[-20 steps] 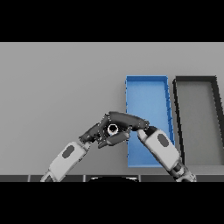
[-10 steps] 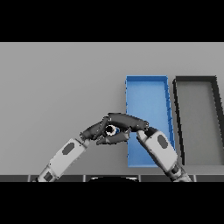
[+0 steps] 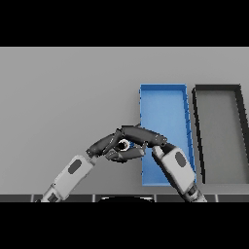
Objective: Pick up the blue pipe and place it into the blue bin.
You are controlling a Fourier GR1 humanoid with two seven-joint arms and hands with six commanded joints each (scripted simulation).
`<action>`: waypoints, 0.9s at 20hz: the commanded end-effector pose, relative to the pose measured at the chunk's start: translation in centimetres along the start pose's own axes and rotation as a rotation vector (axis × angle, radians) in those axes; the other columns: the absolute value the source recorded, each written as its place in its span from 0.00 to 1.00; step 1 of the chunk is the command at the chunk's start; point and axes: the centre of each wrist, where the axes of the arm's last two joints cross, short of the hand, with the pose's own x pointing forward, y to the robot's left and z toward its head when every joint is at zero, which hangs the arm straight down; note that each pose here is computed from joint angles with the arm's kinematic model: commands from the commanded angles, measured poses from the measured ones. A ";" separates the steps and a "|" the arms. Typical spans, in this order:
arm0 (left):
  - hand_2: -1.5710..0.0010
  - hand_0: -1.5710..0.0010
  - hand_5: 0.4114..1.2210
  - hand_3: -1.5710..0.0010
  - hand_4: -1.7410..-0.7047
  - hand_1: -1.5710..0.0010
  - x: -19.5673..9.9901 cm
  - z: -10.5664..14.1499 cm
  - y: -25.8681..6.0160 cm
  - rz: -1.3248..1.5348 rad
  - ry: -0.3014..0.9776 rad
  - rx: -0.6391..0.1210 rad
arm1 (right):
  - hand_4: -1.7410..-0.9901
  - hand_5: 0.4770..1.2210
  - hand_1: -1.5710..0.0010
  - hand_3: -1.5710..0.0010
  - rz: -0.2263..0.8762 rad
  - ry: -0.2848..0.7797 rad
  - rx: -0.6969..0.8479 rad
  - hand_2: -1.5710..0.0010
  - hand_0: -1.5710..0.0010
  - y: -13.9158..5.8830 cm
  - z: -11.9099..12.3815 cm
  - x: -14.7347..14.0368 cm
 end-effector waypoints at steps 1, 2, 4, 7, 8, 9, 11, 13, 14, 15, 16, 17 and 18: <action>0.97 0.97 0.31 0.99 0.88 0.97 0.1 0.2 0.1 0.009 0.002 0.008 | 0.34 1.00 0.00 0.00 0.001 -0.002 0.003 0.00 0.00 -0.1 -0.3 0.2; 0.98 0.97 0.28 0.99 0.87 0.98 0.4 0.3 0.0 0.028 0.006 0.016 | 0.34 1.00 0.00 0.00 -0.006 -0.010 -0.005 0.00 0.00 0.0 -0.3 0.2; 0.99 0.98 0.25 0.99 0.85 0.99 0.3 -0.1 -0.4 0.059 0.067 0.032 | 0.33 1.00 0.00 0.00 -0.010 -0.013 -0.016 0.00 0.00 0.0 -0.1 0.0; 0.99 0.99 0.22 1.00 0.83 0.99 0.2 0.1 -0.3 0.050 0.099 0.039 | 0.33 1.00 0.00 0.00 -0.109 -0.031 -0.022 0.00 0.00 -0.6 -0.3 0.3; 0.99 0.99 0.20 1.00 0.83 0.99 0.1 0.3 -0.3 0.051 0.104 0.036 | 0.33 1.00 0.00 0.00 -0.185 -0.049 -0.015 0.00 0.00 -0.6 -0.3 0.5; 1.00 0.99 0.18 1.00 0.83 1.00 0.3 0.3 -0.1 0.048 0.109 0.039 | 0.33 1.00 0.00 0.00 -0.222 -0.055 -0.014 0.00 0.00 -1.1 -0.6 1.1; 1.00 1.00 0.15 1.00 0.84 1.00 0.0 0.2 -0.4 0.048 0.118 0.032 | 0.33 1.00 0.00 0.00 -0.297 -0.060 -0.013 0.00 0.00 -2.0 -0.7 2.1; 1.00 1.00 0.14 1.00 0.84 1.00 0.3 0.6 -0.4 0.052 0.111 0.027 | 0.33 1.00 0.00 0.00 -0.311 -0.082 -0.025 0.00 0.00 -3.0 -1.2 3.6; 1.00 1.00 0.13 1.00 0.85 1.00 0.3 0.6 0.1 0.049 0.121 0.030 | 0.33 1.00 0.00 0.00 -0.301 -0.091 -0.032 0.00 0.00 -3.4 -1.3 4.5; 1.00 1.00 0.12 1.00 0.85 1.00 0.4 0.7 -0.2 0.054 0.112 0.025 | 0.33 1.00 0.00 0.00 -0.304 -0.092 -0.038 0.00 0.00 -3.7 -1.2 5.2; 1.00 1.00 0.11 1.00 0.85 1.00 0.3 0.9 -0.3 0.058 0.115 0.024 | 0.33 1.00 0.00 0.00 -0.283 -0.115 -0.057 0.00 0.00 -4.9 -1.0 6.7; 1.00 1.00 0.11 1.00 0.85 1.00 0.2 0.7 -0.4 0.049 0.125 0.022 | 0.33 1.00 0.00 0.00 -0.262 -0.146 -0.048 0.00 0.00 -5.3 -1.4 8.0; 1.00 1.00 0.10 1.00 0.85 1.00 0.2 1.0 -0.7 0.052 0.114 0.020 | 0.33 1.00 0.00 0.00 -0.218 -0.173 -0.057 0.00 0.00 -6.1 -1.4 9.3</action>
